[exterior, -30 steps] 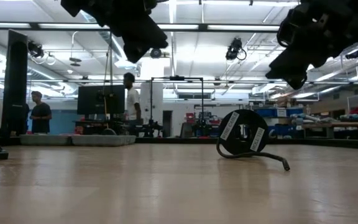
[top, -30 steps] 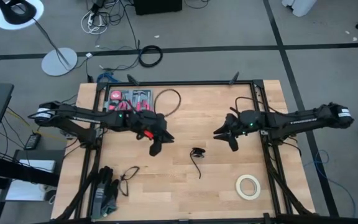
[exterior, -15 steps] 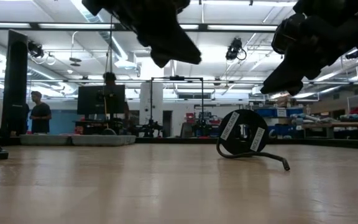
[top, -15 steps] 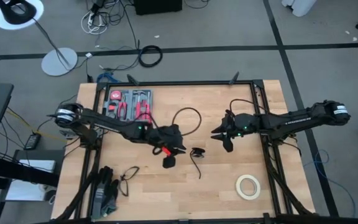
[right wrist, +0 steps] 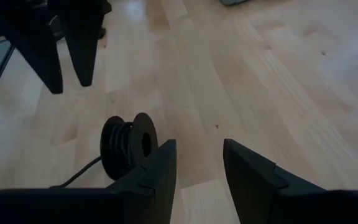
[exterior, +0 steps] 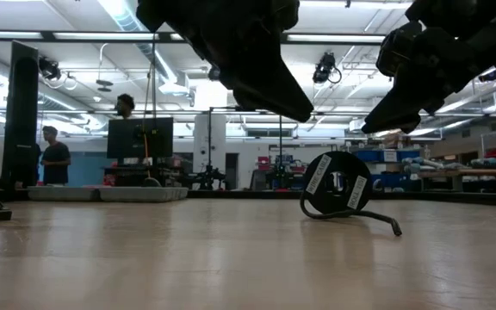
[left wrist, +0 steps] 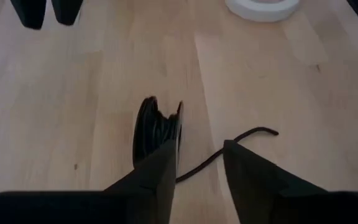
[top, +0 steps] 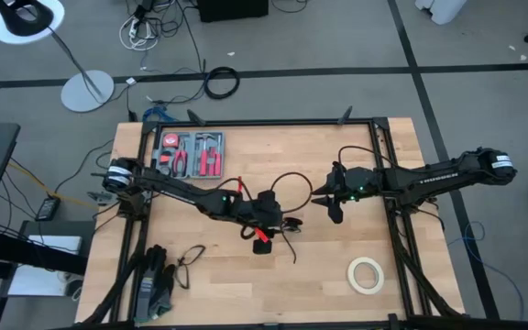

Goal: Coil cords
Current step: Uncoil the black wire from the spool

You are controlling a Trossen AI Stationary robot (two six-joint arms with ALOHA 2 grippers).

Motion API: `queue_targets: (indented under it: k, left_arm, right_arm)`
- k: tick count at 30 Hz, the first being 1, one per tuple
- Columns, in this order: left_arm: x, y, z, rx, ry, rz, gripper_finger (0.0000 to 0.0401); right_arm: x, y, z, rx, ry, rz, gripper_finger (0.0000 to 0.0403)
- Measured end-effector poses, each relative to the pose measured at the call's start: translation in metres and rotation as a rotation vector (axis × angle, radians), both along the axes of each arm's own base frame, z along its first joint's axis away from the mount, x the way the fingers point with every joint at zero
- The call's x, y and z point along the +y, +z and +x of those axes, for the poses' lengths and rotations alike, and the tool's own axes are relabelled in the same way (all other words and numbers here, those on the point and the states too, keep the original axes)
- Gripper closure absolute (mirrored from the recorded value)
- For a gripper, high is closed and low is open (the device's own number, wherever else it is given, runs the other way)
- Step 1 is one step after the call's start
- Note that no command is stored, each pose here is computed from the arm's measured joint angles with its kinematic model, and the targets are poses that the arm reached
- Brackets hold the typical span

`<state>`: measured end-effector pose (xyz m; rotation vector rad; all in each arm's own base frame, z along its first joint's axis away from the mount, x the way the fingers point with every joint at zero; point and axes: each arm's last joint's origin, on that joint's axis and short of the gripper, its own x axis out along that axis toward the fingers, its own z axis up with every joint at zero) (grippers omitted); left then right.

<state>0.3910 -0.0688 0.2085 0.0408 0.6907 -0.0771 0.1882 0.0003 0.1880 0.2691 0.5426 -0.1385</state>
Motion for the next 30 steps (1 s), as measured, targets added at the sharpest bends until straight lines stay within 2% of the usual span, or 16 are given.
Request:
queue_targets:
  k: [6, 11, 19, 25, 30]
  left_arm:
    - [-0.002, 0.0, 0.0, -0.002, -0.017, 0.018, 0.0243]
    - [-0.003, -0.022, 0.006, 0.042, -0.012, 0.027, 0.0243]
    - [0.0, -0.026, 0.011, 0.037, 0.083, 0.112, 0.0243]
    - [-0.002, -0.031, 0.013, 0.045, 0.064, 0.042, 0.0243]
    - [-0.003, -0.031, 0.014, 0.032, 0.07, 0.031, 0.0243]
  right_arm:
    - [-0.001, 0.0, 0.0, -0.002, -0.011, -0.022, 0.0268]
    - [-0.001, 0.001, 0.0, -0.009, -0.01, -0.021, 0.0268]
    - [-0.001, 0.001, 0.0, -0.009, -0.011, -0.021, 0.0268]
    - [-0.001, 0.001, 0.001, -0.016, -0.011, -0.021, 0.0268]
    - [0.0, 0.002, 0.001, -0.019, -0.01, -0.008, 0.0268]
